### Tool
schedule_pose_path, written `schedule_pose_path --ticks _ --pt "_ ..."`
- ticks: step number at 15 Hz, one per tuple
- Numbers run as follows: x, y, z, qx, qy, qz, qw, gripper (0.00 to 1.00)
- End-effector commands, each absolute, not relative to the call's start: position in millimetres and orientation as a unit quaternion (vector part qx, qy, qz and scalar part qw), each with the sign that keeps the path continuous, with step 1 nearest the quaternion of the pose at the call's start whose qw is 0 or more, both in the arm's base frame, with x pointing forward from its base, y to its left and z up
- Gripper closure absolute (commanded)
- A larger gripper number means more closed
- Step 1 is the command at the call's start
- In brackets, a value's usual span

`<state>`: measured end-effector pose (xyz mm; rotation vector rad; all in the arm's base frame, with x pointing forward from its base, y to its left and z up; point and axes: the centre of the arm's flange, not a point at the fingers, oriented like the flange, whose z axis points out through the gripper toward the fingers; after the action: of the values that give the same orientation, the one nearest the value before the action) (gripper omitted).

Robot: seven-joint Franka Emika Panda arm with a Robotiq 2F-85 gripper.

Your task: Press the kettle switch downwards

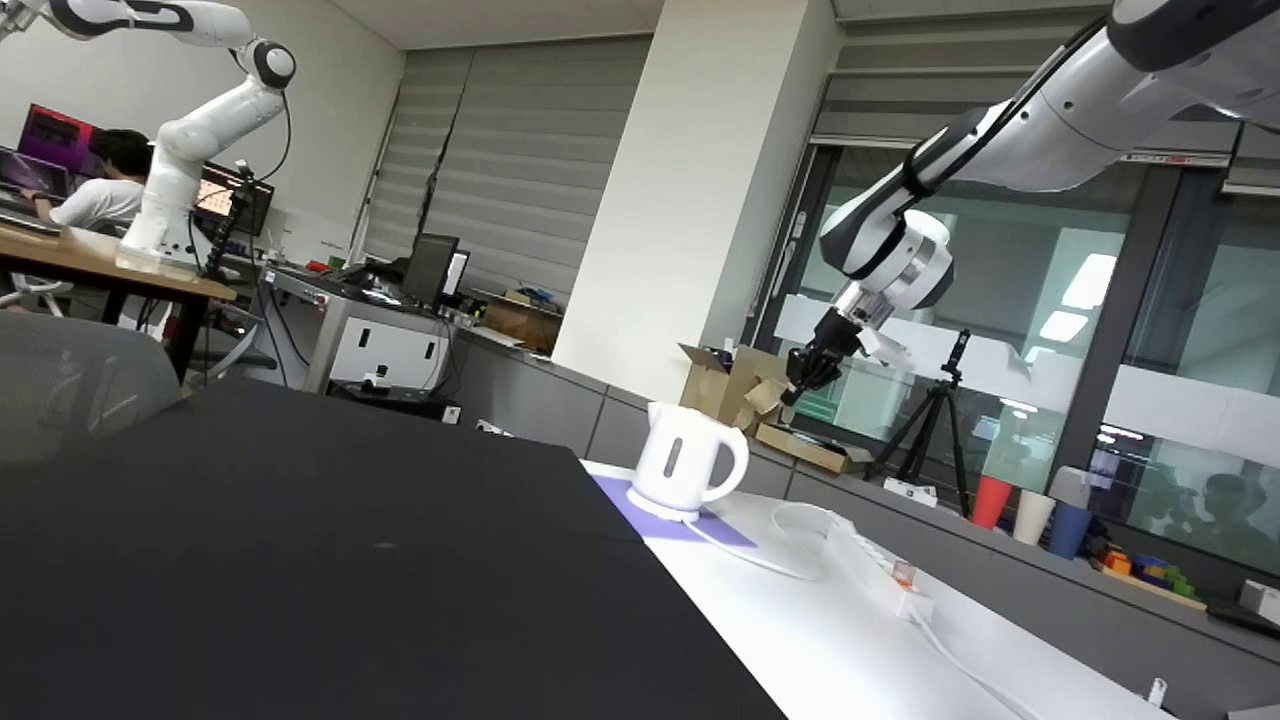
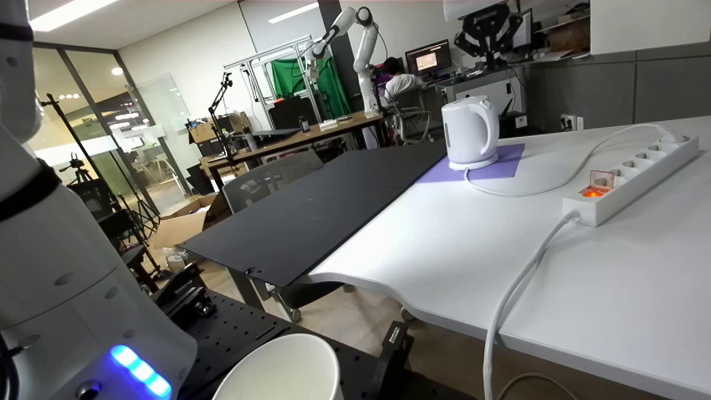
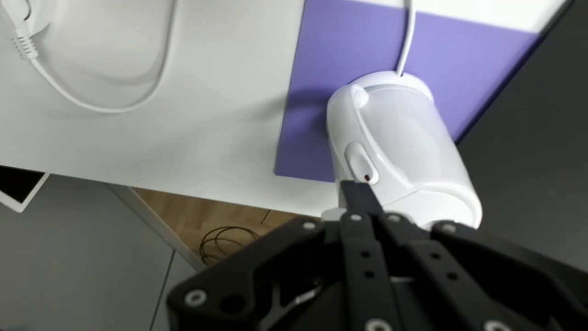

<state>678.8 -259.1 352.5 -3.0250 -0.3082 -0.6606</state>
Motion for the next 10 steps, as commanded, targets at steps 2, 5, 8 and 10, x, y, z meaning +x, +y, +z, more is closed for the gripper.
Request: schedule_pose_path --ticks 2,5,8,10 --pt "678.9 -251.0 363.2 -0.979 -0.100 -0.174 0.042 1.00" --pt "677.9 -246.9 360.1 -0.980 -0.102 -0.167 0.047 0.74" --pt "677.5 -244.1 358.7 -0.979 -0.105 -0.165 0.049 0.59" --pt "677.5 -242.9 358.8 -0.979 -0.106 -0.167 0.048 0.46"
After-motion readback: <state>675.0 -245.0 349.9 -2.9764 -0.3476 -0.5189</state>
